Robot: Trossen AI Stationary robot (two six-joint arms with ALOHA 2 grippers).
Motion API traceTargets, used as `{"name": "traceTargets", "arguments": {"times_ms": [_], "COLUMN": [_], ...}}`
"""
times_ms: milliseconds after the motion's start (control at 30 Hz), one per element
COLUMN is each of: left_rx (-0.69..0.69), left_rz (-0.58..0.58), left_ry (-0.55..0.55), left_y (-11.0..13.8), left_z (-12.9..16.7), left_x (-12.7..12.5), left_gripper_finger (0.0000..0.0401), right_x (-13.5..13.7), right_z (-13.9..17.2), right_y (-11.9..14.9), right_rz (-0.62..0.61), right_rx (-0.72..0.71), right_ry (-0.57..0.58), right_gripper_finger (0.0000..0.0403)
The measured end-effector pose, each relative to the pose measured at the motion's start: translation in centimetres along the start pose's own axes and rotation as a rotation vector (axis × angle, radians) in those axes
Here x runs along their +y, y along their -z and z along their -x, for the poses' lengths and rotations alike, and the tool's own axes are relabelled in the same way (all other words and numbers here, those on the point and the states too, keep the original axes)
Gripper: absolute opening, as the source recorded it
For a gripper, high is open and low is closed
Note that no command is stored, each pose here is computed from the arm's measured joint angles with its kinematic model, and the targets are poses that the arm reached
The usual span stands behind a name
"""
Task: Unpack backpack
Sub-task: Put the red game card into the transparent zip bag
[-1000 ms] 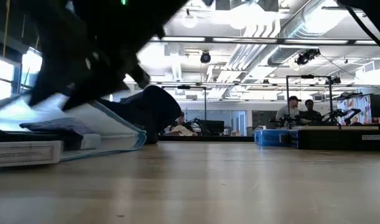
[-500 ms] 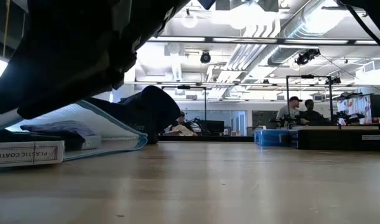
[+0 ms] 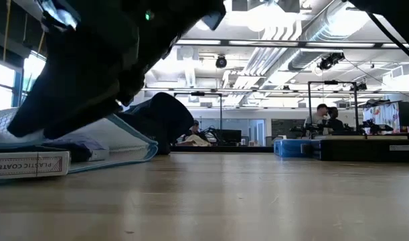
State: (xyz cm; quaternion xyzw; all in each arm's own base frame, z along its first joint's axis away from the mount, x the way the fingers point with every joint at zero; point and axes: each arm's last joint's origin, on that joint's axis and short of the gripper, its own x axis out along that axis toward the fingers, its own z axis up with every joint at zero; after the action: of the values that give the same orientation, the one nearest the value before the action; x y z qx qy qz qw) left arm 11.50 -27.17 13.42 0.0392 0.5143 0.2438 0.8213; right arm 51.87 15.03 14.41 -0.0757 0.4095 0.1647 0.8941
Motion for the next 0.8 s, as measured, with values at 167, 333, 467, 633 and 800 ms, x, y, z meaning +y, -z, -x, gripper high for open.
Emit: {"name": "traceTargets", "arguments": {"times_ms": [167,333,467,633,800], "left_rx": [-0.001,-0.003,-0.006,-0.004,0.004], "left_rz": [-0.012,-0.014,-0.017,-0.016,-0.016], "left_ry": [0.008,0.013,0.032,0.033,0.031], "left_y": [0.0,0.0,0.0,0.0,0.0], "left_z": [0.0,0.0,0.0,0.0,0.0], "left_x": [-0.1,-0.1,-0.3,-0.3,-0.3], "left_gripper_finger": [0.0069,0.0069,0.0069,0.0069,0.0069], "right_x": [-0.4,-1.4,-2.0,-2.0,-1.3], "right_z": [-0.4,-1.3,-1.8,-1.9,-2.0], "right_y": [0.2,0.9,1.5,1.7,1.7], "right_rz": [0.069,0.055,0.019,-0.048,-0.060], "right_rx": [0.005,0.015,0.028,0.043,0.050], "right_ry": [0.057,0.033,0.014,0.013,0.035], "right_gripper_finger": [0.0370,0.0386,0.0382,0.0333,0.0289]}}
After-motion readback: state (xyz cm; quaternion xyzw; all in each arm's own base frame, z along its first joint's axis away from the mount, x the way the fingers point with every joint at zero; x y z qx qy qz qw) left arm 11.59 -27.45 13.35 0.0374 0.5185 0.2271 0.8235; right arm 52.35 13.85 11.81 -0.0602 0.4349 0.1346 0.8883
